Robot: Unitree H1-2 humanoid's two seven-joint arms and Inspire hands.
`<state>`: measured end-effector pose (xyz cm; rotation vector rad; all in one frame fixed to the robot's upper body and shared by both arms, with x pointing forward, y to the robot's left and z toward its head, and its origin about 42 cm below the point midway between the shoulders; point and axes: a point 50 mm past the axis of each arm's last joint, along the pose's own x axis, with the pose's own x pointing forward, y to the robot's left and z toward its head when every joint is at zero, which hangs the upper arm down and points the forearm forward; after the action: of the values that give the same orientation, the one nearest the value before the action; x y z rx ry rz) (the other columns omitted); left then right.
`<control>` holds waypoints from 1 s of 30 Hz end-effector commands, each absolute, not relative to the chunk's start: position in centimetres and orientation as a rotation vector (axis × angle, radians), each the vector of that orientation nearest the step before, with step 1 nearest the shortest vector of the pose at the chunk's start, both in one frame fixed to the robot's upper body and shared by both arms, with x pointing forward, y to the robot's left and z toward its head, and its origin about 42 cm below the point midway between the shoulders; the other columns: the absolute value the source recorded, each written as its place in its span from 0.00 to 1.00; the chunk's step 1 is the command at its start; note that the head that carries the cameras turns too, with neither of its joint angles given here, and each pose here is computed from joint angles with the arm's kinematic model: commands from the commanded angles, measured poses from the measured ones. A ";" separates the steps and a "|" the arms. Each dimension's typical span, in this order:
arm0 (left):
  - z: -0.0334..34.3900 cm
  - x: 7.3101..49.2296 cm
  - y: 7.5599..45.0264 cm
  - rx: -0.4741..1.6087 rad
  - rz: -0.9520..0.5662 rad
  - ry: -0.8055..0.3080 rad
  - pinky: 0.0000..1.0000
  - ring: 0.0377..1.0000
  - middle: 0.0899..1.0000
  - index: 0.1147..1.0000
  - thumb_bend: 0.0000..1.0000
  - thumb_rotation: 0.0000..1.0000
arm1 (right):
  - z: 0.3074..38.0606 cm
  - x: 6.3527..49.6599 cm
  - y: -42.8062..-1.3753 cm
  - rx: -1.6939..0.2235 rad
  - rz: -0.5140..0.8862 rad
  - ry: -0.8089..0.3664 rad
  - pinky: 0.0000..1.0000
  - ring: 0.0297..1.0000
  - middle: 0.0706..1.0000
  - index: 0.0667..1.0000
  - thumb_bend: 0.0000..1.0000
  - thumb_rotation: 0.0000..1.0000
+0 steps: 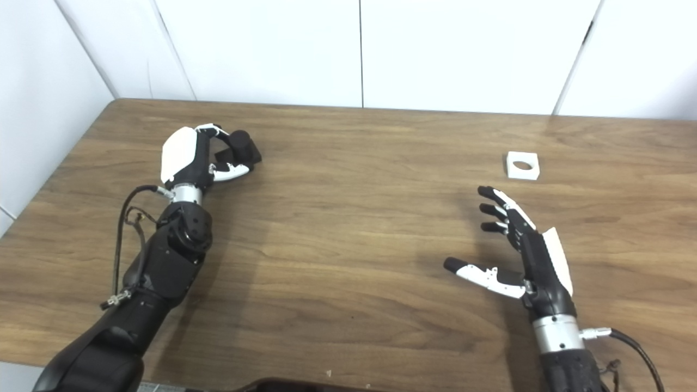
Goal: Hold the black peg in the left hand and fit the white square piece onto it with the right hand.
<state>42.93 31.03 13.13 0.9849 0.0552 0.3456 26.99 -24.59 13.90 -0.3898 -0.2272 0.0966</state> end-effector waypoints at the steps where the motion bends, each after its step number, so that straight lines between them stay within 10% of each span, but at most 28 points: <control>1: 13.4 43.3 31.9 1.017 0.349 0.080 0.80 0.86 0.81 0.42 0.51 0.08 | 15.4 27.5 -24.6 -0.390 0.086 -0.290 0.72 0.82 0.90 0.83 0.80 0.27; 30: 14.1 41.1 29.7 0.876 -0.294 0.001 0.85 0.94 0.89 0.43 0.52 0.08 | 15.8 27.9 -24.3 -0.407 0.100 -0.314 0.69 0.82 0.89 0.83 0.79 0.26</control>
<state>41.69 30.36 14.98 0.8758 -0.0276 -0.2132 27.08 -24.54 13.88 -0.3954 -0.2144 0.0973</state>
